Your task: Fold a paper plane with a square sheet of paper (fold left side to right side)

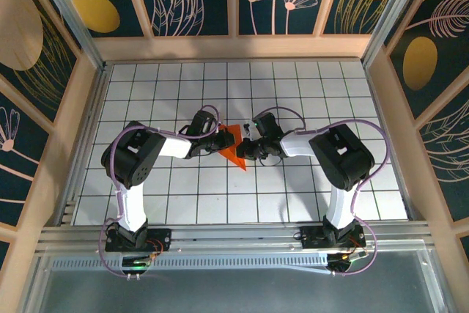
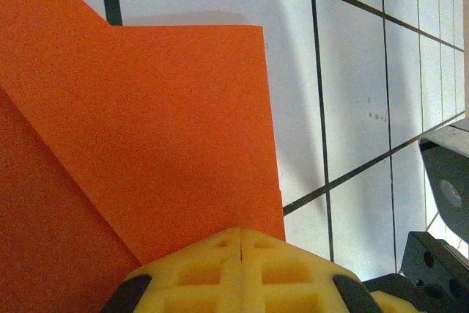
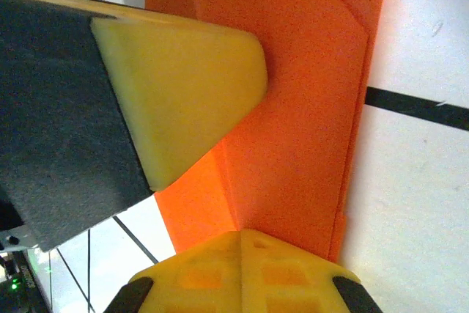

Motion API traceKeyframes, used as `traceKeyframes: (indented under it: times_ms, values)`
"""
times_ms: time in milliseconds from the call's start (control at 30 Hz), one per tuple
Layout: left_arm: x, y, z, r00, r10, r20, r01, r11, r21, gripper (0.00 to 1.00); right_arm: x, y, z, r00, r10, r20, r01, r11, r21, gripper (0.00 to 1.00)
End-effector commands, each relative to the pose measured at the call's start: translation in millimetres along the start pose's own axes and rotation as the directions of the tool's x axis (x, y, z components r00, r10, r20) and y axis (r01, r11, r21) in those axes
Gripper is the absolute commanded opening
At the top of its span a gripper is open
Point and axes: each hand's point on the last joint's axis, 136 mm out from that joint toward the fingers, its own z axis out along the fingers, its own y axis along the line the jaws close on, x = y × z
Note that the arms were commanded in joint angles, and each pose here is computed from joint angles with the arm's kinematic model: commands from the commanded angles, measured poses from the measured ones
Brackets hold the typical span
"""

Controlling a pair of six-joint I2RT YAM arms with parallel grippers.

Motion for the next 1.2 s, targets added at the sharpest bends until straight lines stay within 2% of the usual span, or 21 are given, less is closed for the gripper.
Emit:
traceKeyframes:
  times_ms: [0,767,1000,1167]
  values:
    - [16.1,34.7,3.2,0.998,-0.056,-0.031,0.052,0.991,-0.125,0.0,29.4,-18.1,-0.4,0.996,0.024,-0.084,-0.017,0.996,0.088,0.0]
    - [17.0,40.8,6.2,0.997,-0.067,-0.034,0.061,0.987,-0.148,0.0,60.8,-15.5,-15.8,0.993,0.029,-0.115,-0.02,0.997,0.072,0.0]
    - [16.2,39.8,6.6,0.997,-0.064,-0.035,0.058,0.988,-0.145,0.0,57.4,-3.8,-24.4,0.994,0.008,-0.105,-0.003,0.999,0.043,0.0]
    - [15.8,38.4,6.8,0.998,-0.061,-0.036,0.055,0.989,-0.14,0.0,38.9,11.5,-39.9,0.999,-0.013,-0.044,0.014,1.0,0.009,0.0]
